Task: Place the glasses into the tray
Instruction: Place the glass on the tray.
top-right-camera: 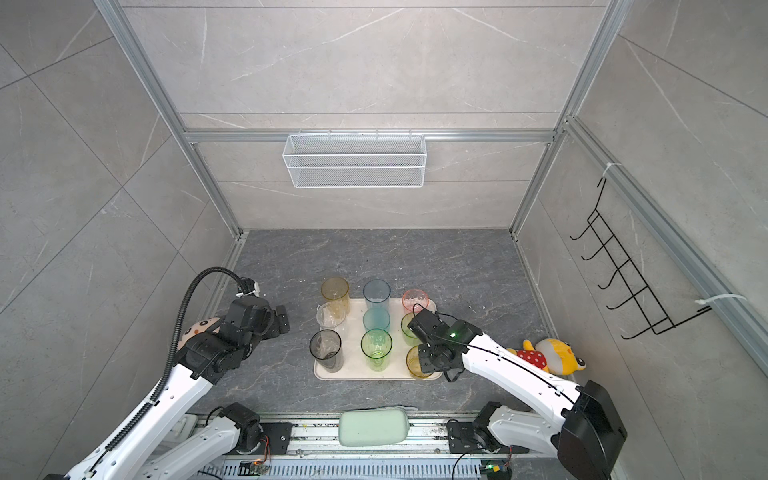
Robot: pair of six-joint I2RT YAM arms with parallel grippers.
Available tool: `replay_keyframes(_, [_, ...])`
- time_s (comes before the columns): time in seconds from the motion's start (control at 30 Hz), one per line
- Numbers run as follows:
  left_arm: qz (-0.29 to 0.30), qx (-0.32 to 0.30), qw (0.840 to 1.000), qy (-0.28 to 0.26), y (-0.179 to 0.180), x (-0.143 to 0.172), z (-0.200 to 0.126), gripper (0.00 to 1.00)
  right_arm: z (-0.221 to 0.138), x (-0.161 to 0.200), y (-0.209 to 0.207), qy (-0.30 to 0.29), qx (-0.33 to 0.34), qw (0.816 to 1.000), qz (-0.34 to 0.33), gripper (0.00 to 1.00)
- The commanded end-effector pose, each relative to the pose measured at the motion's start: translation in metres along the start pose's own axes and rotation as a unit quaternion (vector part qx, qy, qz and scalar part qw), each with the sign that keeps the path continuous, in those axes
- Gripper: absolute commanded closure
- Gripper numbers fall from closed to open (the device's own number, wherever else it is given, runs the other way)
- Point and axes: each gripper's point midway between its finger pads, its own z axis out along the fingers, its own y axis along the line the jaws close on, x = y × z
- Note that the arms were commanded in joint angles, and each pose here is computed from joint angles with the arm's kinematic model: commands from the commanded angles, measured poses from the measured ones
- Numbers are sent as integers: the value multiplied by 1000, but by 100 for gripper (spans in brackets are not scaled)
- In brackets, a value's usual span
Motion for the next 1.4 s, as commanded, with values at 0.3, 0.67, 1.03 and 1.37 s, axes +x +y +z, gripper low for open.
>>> replay_keyframes(0.3, [-9, 0, 1000, -11, -1, -5, -2, 3, 6, -3, -1, -6, 23, 1000, 2, 100])
replay_keyframes(0.67, [-11, 1, 1000, -11, -1, -5, -2, 3, 10, -3, 0, 0, 33, 999, -3, 100])
replay_keyframes(1.03, [-11, 1, 1000, -12, 0, -5, -3, 3, 11, -4, 1, 0, 48, 999, -9, 98])
replay_keyframes(1.37, [-11, 2, 1000, -12, 0, -5, -4, 3, 8, -9, -4, -5, 70, 997, -16, 84])
